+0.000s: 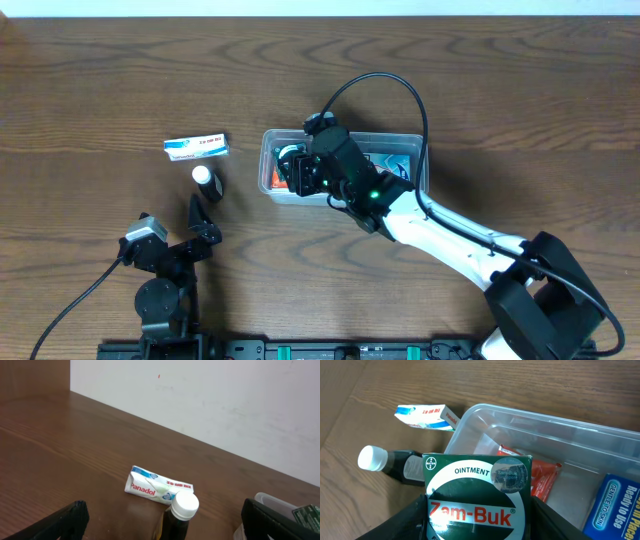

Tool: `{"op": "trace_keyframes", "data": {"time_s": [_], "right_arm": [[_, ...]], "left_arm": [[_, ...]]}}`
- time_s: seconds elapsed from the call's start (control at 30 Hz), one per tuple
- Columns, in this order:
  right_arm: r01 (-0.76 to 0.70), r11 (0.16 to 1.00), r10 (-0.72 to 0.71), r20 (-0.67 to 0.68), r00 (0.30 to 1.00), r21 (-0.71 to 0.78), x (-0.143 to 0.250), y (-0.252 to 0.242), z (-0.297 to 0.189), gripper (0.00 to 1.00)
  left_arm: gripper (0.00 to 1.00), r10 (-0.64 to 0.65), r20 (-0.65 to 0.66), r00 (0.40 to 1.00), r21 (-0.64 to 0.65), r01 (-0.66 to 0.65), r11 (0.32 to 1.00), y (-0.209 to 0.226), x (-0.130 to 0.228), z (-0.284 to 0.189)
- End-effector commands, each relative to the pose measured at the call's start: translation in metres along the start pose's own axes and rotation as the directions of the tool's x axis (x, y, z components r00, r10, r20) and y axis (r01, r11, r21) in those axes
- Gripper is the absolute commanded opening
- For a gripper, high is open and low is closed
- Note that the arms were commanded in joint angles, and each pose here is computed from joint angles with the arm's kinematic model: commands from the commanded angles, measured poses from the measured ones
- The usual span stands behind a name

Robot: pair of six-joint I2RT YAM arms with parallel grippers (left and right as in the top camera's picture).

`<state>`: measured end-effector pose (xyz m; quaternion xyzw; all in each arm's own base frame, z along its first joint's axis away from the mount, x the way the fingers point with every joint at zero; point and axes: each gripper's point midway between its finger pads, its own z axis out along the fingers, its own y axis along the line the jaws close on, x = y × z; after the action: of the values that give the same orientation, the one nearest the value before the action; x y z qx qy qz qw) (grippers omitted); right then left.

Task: Pack container
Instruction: 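Lower the tin into the container's left end and open the right gripper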

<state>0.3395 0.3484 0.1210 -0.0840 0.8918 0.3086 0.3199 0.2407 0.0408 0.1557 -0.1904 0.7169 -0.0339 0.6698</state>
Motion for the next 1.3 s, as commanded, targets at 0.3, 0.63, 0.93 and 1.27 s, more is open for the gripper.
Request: {"op": "trace_keyframes", "data": {"time_s": [0.3, 0.63, 0.93, 1.27], "right_arm": [[-0.019, 1.0, 0.019, 0.0, 1.0, 0.015, 0.006, -0.005, 0.021, 0.57], [-0.028, 0.999, 0.028, 0.012, 1.0, 0.02, 0.007, -0.008, 0.028, 0.58], [-0.03, 0.999, 0.03, 0.022, 0.999, 0.03, 0.006, -0.009, 0.029, 0.58], [-0.076, 0.994, 0.073, 0.04, 0.997, 0.074, 0.006, -0.015, 0.029, 0.56]], "left_arm": [[0.98, 0.023, -0.048, 0.999, -0.03, -0.024, 0.999, 0.009, 0.017, 0.002], [0.98, 0.023, -0.048, 0.999, -0.03, -0.024, 0.999, 0.009, 0.017, 0.002], [0.98, 0.023, -0.048, 0.999, -0.03, -0.024, 0.999, 0.009, 0.017, 0.002], [0.98, 0.023, -0.048, 0.999, -0.03, -0.024, 0.999, 0.009, 0.017, 0.002]]}}
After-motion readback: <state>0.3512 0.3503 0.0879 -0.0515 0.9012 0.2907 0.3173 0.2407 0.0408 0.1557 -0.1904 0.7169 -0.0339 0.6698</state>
